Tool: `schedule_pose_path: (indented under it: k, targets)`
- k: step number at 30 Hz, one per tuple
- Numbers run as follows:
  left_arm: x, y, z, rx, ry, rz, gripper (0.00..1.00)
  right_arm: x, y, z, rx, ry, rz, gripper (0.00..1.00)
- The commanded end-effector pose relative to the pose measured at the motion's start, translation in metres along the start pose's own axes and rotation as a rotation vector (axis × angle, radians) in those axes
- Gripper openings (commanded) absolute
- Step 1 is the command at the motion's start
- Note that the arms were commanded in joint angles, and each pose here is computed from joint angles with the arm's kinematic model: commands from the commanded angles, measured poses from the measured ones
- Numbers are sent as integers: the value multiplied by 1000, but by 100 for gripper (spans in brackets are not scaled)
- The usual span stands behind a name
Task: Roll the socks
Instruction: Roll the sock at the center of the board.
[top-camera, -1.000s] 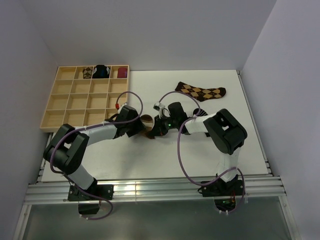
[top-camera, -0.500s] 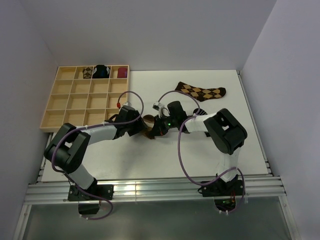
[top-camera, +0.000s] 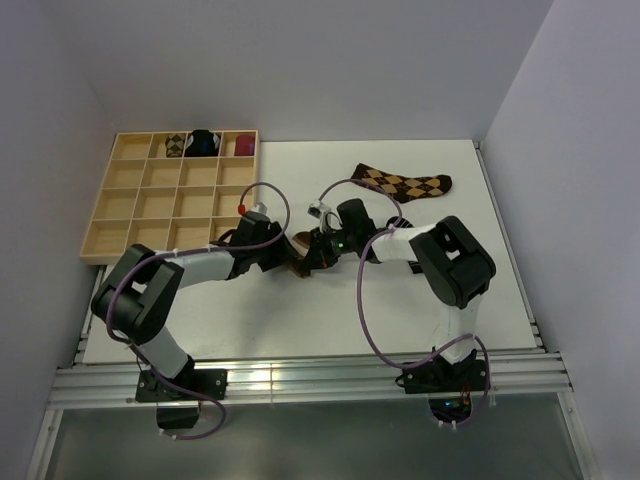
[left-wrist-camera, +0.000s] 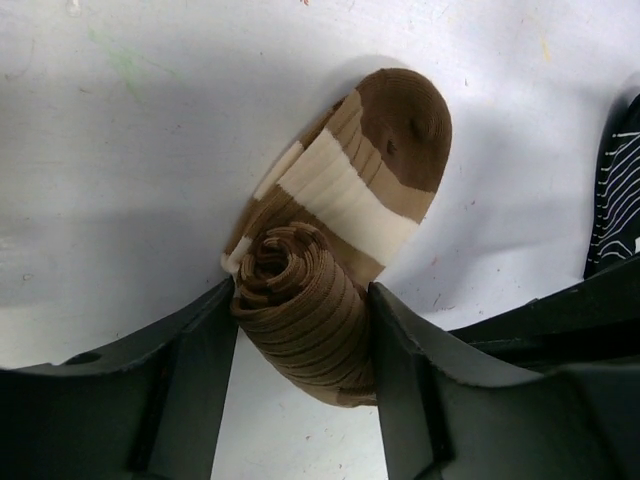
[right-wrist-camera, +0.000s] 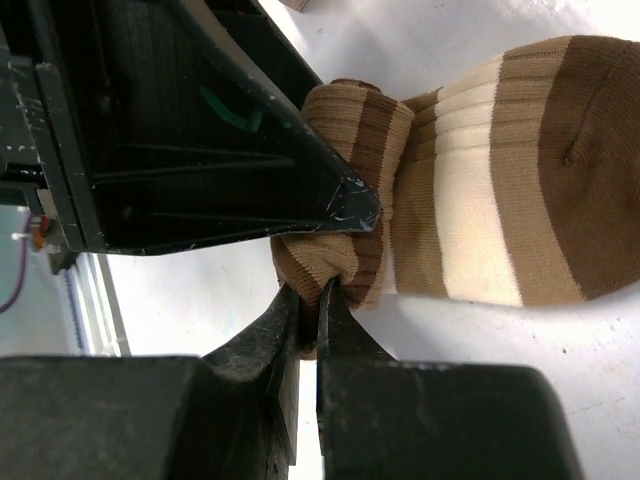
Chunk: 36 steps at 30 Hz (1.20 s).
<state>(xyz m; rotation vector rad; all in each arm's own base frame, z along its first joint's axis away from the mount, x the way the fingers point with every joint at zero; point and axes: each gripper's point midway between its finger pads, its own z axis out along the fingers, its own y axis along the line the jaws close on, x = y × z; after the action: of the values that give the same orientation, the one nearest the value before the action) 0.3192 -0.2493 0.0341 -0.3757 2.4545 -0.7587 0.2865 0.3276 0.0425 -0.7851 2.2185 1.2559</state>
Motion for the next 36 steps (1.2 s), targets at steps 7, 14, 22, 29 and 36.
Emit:
schedule_pose_path:
  k: [7, 14, 22, 29, 36]
  targets:
    - [37, 30, 6, -92, 129, -10, 37, -18, -30, 4, 25, -31, 108, 0]
    - [41, 43, 11, -172, 157, -25, 18, -6, -53, 3, 129, -31, 176, 4]
    - [48, 58, 12, -284, 204, -62, 0, -42, -36, -30, 250, -179, 28, 41]
    - [52, 59, 10, -319, 239, -91, 0, -59, -11, -61, 517, -335, -223, 52]
    - [54, 56, 12, -316, 260, -96, 0, -44, 22, -34, 586, -288, -423, 54]
